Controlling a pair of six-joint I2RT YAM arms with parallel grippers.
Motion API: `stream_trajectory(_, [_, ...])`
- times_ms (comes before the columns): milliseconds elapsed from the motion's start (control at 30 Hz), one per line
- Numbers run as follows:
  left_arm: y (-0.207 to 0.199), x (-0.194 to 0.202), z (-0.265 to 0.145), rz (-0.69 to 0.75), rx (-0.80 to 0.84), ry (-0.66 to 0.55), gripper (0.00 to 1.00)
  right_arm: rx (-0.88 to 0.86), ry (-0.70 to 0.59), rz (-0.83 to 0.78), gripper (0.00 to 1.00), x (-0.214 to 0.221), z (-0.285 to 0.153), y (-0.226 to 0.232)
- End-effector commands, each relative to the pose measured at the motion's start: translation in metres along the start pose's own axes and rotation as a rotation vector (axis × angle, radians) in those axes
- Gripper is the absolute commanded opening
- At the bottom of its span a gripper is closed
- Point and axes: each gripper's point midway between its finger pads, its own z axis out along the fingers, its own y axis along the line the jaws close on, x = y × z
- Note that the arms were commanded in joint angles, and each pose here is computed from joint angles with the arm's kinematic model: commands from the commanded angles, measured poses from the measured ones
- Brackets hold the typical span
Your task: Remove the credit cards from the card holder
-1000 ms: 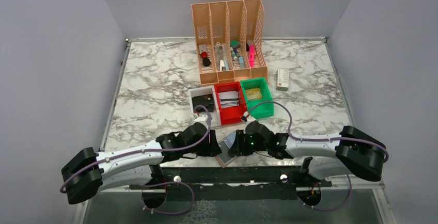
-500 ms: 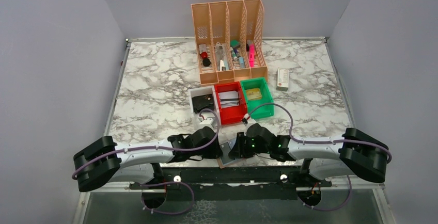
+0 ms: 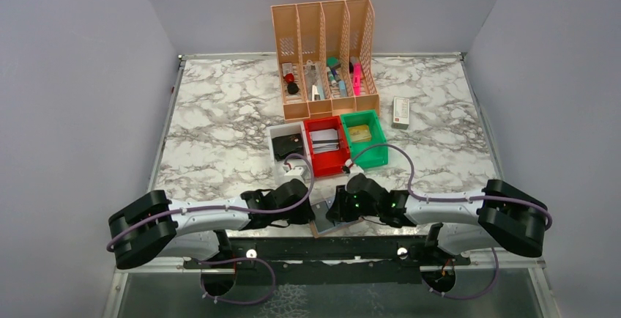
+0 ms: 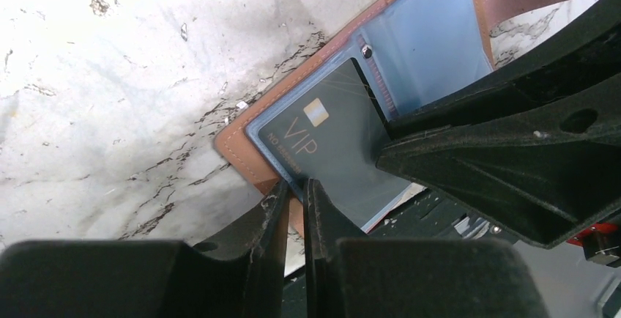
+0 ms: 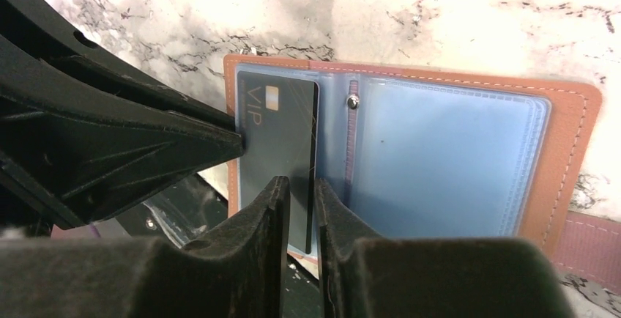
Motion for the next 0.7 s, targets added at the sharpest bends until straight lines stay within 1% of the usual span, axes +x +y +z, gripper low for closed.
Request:
stream_trajectory(0, [0.011, 0.005, 0.004, 0.021, -0.047, 0.006, 0.15, -0.049, 0.007, 0.006, 0.21, 0.003, 0.000, 0.009])
stream_trajectory(100, [0.013, 0.007, 0.004, 0.026, -0.052, 0.010, 0.13, -0.092, -0.004, 0.019, 0.15, 0.001, -0.004, 0.014])
stream_trajectory(267, [0.019, 0.010, 0.005, 0.031, -0.068, 0.015, 0.06, -0.160, -0.019, 0.049, 0.04, -0.004, -0.013, 0.018])
stream_trajectory(433, [0.026, 0.013, 0.006, 0.029, -0.086, 0.016, 0.00, -0.231, -0.005, 0.072, 0.02, -0.007, -0.019, 0.017])
stream_trajectory(533, [0.030, 0.015, 0.006, 0.028, -0.094, 0.018, 0.00, -0.266, 0.029, 0.078, 0.01, -0.005, -0.019, 0.017])
stream_trajectory(667, [0.032, 0.017, 0.006, 0.028, -0.099, 0.022, 0.00, -0.252, 0.036, 0.107, 0.01, -0.005, -0.018, 0.006])
